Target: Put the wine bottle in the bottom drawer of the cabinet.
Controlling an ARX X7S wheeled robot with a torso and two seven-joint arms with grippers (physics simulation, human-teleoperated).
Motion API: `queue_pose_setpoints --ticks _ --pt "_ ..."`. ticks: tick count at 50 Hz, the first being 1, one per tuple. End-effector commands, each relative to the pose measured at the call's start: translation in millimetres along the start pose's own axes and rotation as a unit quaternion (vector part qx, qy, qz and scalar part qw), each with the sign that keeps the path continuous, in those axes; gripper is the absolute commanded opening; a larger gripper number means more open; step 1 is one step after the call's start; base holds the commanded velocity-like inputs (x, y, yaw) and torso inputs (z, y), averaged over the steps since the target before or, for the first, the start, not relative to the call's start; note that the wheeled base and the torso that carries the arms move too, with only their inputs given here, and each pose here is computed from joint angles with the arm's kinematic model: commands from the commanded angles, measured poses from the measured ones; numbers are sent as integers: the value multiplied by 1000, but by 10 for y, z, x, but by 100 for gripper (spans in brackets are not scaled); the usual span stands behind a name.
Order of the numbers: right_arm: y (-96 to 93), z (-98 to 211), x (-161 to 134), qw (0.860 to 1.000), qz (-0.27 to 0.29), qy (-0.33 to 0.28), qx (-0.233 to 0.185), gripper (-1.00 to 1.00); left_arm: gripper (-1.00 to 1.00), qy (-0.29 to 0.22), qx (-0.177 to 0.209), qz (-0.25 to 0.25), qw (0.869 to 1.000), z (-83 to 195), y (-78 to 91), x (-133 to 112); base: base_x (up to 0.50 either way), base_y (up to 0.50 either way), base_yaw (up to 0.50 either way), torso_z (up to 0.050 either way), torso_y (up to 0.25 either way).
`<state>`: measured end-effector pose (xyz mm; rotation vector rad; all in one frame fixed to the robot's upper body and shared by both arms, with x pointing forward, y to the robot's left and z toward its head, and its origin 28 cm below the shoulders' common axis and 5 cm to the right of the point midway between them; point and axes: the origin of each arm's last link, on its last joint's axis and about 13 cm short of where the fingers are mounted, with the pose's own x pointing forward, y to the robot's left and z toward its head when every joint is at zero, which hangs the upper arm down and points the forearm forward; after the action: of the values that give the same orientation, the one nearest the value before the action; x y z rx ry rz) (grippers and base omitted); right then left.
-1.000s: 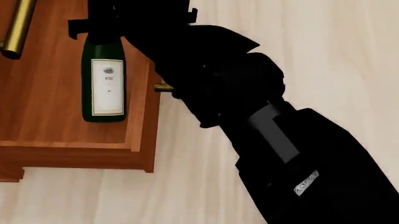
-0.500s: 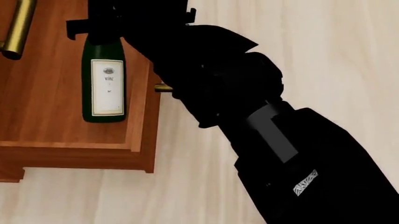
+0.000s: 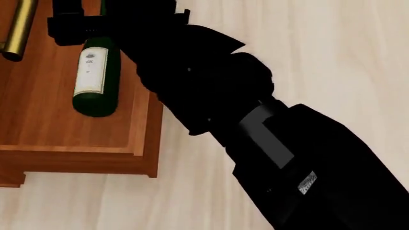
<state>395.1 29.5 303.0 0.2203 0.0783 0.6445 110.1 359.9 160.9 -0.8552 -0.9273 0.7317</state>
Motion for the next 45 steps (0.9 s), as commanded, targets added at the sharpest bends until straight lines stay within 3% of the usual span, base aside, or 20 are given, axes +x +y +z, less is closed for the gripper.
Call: queue_pose_setpoints --ticks 1,13,22,27,33,34,45 --pt "-789 -696 -307 929 -262 261 -2 100 100 1 3 1 1000 -3 -9 2 0 -4 -4 0 -10" --pt "-706 34 -289 939 -288 176 -69 100 100 1 6 3 1000 -14 0 6 0 -5 -5 0 -7" --pt "-351 880 -370 955 -259 85 -118 100 100 2 10 5 1000 -15 -3 6 0 -5 -6 0 -3" --pt "-122 1259 -467 954 -254 39 -157 100 100 1 11 5 1000 -14 2 5 0 -4 -1 0 0" --pt "122 1430 -776 956 -240 11 -168 100 100 1 13 6 1000 -16 1 5 0 -3 0 0 0" --pt "156 1433 -836 952 -243 -1 -186 100 100 1 13 6 1000 -16 3 5 0 0 0 0 0" --pt "310 1375 -1306 949 -250 -46 -185 100 100 0 19 6 1000 -21 -5 5 0 0 0 0 0"
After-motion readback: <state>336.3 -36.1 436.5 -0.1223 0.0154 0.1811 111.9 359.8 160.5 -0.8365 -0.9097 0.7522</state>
